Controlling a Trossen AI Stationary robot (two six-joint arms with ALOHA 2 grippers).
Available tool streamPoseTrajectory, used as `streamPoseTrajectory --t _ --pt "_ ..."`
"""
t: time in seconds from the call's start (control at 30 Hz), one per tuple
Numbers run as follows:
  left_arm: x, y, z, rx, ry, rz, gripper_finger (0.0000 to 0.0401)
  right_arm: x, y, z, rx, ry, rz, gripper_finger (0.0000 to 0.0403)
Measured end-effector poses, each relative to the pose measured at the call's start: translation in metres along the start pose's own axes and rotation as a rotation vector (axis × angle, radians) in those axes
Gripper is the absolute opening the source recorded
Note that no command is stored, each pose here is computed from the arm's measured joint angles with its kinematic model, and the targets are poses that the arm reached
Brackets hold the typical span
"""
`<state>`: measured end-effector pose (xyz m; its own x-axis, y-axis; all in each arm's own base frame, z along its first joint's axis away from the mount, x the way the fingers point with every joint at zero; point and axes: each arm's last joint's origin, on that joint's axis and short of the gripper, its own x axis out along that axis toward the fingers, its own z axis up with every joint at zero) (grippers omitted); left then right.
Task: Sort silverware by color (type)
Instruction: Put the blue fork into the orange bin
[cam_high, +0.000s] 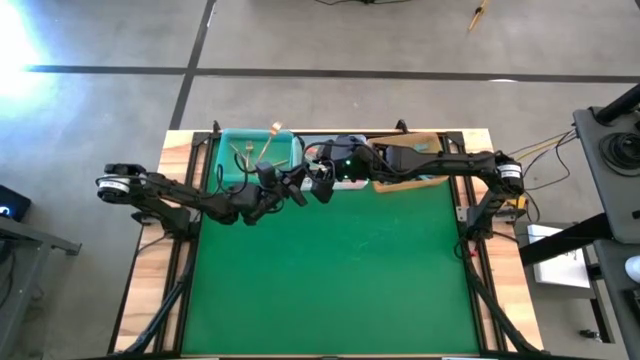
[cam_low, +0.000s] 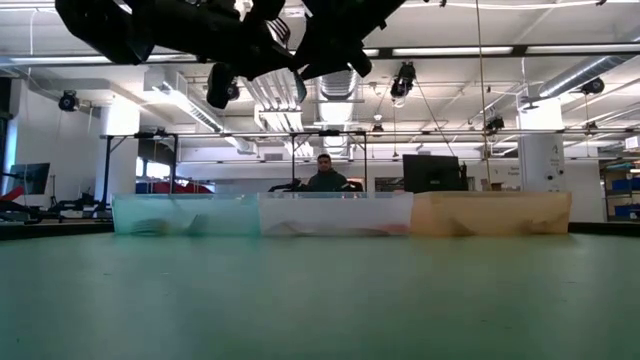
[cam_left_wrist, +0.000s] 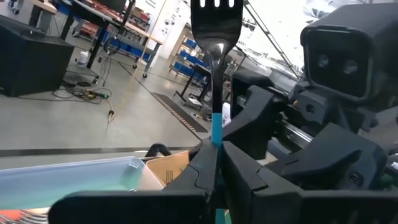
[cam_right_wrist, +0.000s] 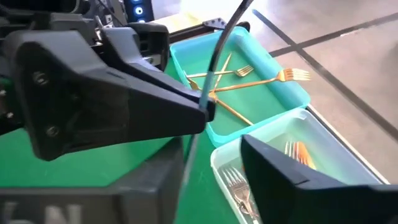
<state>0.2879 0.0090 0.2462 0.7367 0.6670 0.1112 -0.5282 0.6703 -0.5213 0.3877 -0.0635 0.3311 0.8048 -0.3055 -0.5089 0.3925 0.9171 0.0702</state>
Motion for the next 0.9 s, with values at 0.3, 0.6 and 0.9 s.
streamPoseTrajectory --t 0.3,0.6,0.9 --pt "0.0 -0.001 0.001 -0.004 -0.006 0.002 0.0 0.0 0.0 0.002 -0.068 -0.016 0.001 0.0015" --pt "0.0 -0.001 0.001 0.011 -0.004 -0.003 0.0 0.001 -0.004 0.003 -0.08 -0.018 -0.001 0.0009" --pt "-0.001 -0.005 -0.002 0.09 0.055 -0.135 0.0001 -0.007 -0.013 0.009 -0.126 -0.013 -0.105 0.0009"
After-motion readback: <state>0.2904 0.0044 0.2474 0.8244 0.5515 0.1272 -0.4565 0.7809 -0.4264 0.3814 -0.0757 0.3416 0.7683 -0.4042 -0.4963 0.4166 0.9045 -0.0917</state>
